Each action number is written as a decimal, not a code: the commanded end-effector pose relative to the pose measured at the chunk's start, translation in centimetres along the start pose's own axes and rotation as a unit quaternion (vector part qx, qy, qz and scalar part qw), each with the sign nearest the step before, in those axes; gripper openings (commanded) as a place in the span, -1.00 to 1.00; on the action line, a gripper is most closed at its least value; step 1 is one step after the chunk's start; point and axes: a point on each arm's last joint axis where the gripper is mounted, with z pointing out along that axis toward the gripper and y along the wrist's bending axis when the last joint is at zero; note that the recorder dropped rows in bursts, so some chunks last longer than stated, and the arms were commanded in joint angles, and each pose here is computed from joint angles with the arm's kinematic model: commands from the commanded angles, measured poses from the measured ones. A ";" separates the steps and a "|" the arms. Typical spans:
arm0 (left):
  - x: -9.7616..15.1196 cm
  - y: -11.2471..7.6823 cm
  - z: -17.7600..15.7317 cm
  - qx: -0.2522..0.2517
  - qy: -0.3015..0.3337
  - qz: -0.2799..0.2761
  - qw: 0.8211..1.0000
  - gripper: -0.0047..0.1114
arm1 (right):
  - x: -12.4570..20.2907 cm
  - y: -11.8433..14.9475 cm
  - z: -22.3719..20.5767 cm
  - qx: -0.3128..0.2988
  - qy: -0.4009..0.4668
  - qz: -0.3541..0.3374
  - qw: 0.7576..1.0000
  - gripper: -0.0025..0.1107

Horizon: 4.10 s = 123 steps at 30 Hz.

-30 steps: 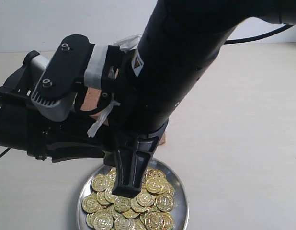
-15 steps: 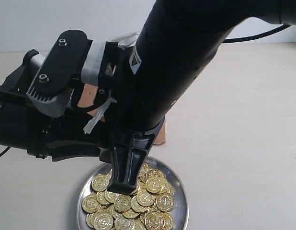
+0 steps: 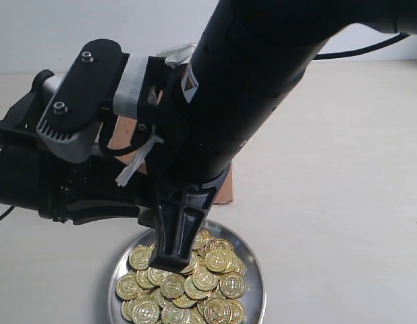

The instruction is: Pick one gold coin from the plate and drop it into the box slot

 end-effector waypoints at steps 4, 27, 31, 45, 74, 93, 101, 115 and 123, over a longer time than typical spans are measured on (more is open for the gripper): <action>-0.2 -0.2 0.1 0.010 -0.004 0.002 1.000 -0.58 | -0.1 -0.1 -0.1 0.006 -0.009 -0.004 1.000 -0.39; -0.2 -0.2 0.1 0.008 -0.006 0.002 1.000 -0.92 | 0.3 -0.6 -0.1 0.033 0.010 0.045 0.998 0.17; -0.4 0.4 0.0 -0.026 -0.018 0.005 0.999 -0.92 | 0.3 -0.5 -1.0 0.040 -0.001 0.044 0.998 0.29; -5.0 -0.3 -1.2 -0.159 -0.081 0.061 0.982 -0.92 | 1.3 0.9 -6.5 0.052 -0.051 0.172 0.982 -0.70; -14.7 0.4 3.8 -0.466 -0.179 0.058 0.865 -0.92 | 2.1 2.5 -8.1 0.000 -0.037 0.280 0.959 -0.96; -15.5 1.9 6.5 -0.532 -0.175 0.041 0.828 -0.92 | 2.2 2.5 -8.1 -0.002 -0.028 0.266 0.964 -0.96; -15.3 1.9 7.0 -0.529 -0.175 0.034 0.830 -0.92 | 2.2 2.6 -8.1 -0.003 -0.027 0.263 0.964 -0.96; -15.0 2.9 8.0 -0.535 -0.158 0.032 0.830 -0.92 | 2.4 2.7 -8.5 -0.002 -0.028 0.254 0.967 -0.96; -15.0 2.9 8.0 -0.536 -0.155 0.037 0.829 -0.14 | 2.5 2.9 -8.9 -0.001 -0.035 0.252 0.967 -0.96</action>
